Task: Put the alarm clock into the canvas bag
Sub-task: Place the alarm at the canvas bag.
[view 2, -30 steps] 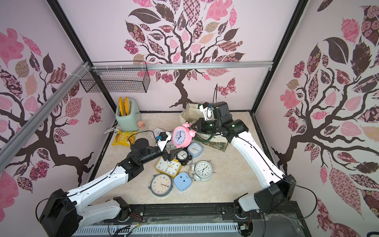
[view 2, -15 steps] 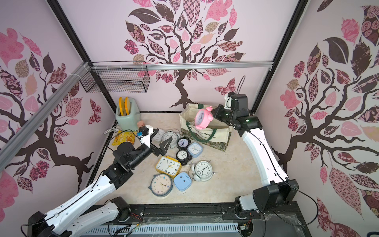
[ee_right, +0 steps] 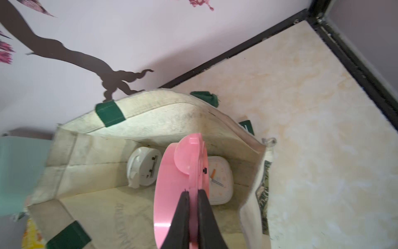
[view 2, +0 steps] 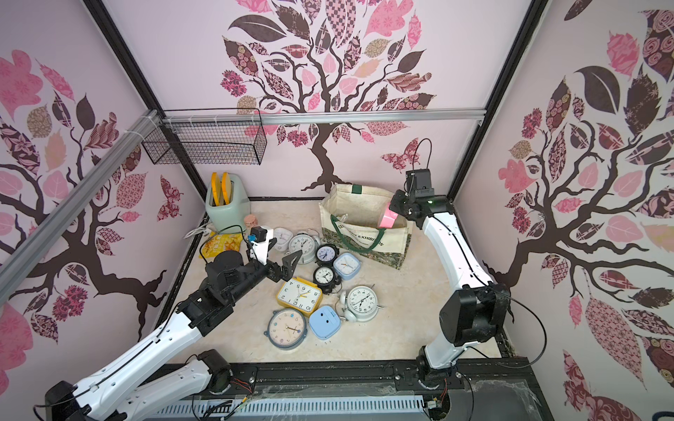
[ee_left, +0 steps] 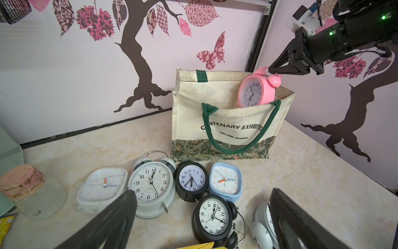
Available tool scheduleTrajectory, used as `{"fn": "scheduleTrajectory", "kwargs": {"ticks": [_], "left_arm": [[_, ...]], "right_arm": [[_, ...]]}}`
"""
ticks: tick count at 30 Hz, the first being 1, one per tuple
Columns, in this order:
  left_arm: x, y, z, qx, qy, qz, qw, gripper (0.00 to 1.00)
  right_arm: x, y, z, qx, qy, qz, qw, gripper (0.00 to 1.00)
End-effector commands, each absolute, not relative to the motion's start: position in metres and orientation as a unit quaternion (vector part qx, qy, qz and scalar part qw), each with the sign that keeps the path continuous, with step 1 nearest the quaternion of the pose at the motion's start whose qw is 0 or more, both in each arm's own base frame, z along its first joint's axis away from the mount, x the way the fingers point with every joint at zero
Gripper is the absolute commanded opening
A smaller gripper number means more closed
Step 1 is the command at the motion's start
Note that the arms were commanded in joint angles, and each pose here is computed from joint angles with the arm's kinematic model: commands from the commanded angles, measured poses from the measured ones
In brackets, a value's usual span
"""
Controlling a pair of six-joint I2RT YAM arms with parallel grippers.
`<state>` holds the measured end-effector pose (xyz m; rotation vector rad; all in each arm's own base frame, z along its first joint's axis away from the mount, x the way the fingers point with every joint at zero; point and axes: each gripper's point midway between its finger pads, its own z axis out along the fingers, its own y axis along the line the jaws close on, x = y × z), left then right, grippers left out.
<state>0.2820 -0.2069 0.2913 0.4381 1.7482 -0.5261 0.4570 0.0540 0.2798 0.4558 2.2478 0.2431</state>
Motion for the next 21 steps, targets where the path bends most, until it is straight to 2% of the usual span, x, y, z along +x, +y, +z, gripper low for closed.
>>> {"fn": "scheduleTrajectory", "kwargs": {"ticks": [1,12,21], "left_arm": [[0.28,-0.214,0.293,0.195,0.754,-0.242,0.579,0.98],[0.278,-0.21,0.295,0.19,0.751,-0.242,0.585,0.98],[0.278,-0.21,0.298,0.185,0.748,-0.245,0.588,0.98]], "right_arm": [[0.454,0.046,0.301,0.169,0.883,-0.007,0.437,0.0],[0.434,0.015,0.27,0.194,0.881,-0.172,0.396,0.0],[0.43,0.012,0.227,0.19,0.887,-0.227,0.354,0.0]]}}
